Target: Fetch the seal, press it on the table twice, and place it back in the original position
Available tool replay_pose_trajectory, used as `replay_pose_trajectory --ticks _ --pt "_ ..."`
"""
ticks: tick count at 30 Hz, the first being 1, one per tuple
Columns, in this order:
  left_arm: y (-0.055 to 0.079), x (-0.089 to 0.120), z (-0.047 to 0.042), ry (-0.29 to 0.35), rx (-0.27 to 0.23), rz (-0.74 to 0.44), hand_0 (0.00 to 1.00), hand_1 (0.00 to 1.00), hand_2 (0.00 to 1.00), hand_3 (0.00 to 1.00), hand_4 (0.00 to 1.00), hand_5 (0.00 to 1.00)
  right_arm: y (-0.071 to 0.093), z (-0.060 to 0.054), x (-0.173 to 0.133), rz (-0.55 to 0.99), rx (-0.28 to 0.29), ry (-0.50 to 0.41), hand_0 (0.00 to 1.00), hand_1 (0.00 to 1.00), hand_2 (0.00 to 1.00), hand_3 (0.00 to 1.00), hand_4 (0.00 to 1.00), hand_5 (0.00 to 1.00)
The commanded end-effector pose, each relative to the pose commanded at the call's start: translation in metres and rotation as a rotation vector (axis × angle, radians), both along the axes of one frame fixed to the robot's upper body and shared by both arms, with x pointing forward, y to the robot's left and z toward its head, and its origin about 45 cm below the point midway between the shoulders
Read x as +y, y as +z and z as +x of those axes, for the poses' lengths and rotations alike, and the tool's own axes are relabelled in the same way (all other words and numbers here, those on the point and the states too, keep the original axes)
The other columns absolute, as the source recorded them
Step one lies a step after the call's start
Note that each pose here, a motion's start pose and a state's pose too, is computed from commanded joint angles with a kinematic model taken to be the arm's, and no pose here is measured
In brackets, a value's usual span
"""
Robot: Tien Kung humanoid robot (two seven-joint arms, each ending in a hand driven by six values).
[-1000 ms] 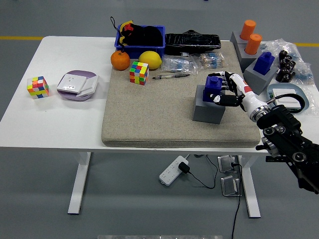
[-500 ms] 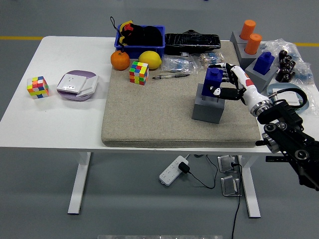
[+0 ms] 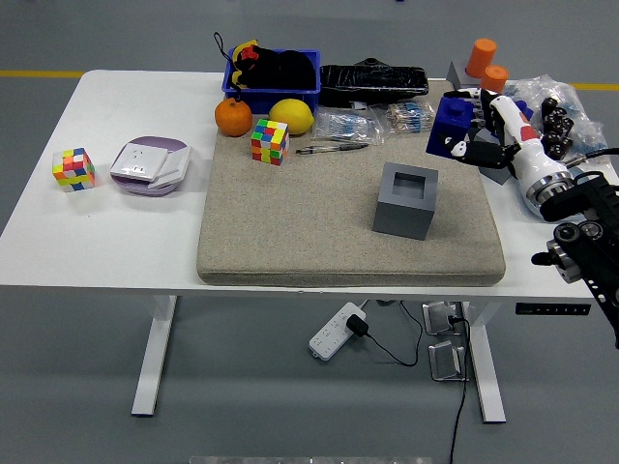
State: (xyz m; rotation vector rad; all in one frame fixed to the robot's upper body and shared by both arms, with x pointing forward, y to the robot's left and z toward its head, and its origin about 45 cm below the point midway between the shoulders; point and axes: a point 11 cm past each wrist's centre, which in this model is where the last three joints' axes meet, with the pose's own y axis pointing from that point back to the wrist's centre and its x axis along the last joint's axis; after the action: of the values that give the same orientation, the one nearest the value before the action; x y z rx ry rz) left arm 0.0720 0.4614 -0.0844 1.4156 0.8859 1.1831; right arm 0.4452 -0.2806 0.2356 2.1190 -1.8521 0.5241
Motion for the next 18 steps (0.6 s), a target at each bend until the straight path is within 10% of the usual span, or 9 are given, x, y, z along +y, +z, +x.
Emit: replay_pose_trajectory --ticks 18 --pt "-0.001 -0.002 0.0007 -0.002 -0.001 -0.004 0.821 0.796 0.764 0.815 0.751 0.302 -0.056 -0.031 -0.05 -0.013 0.126 -0.114 0.531 0.398 0.413 0.446 0.55 0.002"
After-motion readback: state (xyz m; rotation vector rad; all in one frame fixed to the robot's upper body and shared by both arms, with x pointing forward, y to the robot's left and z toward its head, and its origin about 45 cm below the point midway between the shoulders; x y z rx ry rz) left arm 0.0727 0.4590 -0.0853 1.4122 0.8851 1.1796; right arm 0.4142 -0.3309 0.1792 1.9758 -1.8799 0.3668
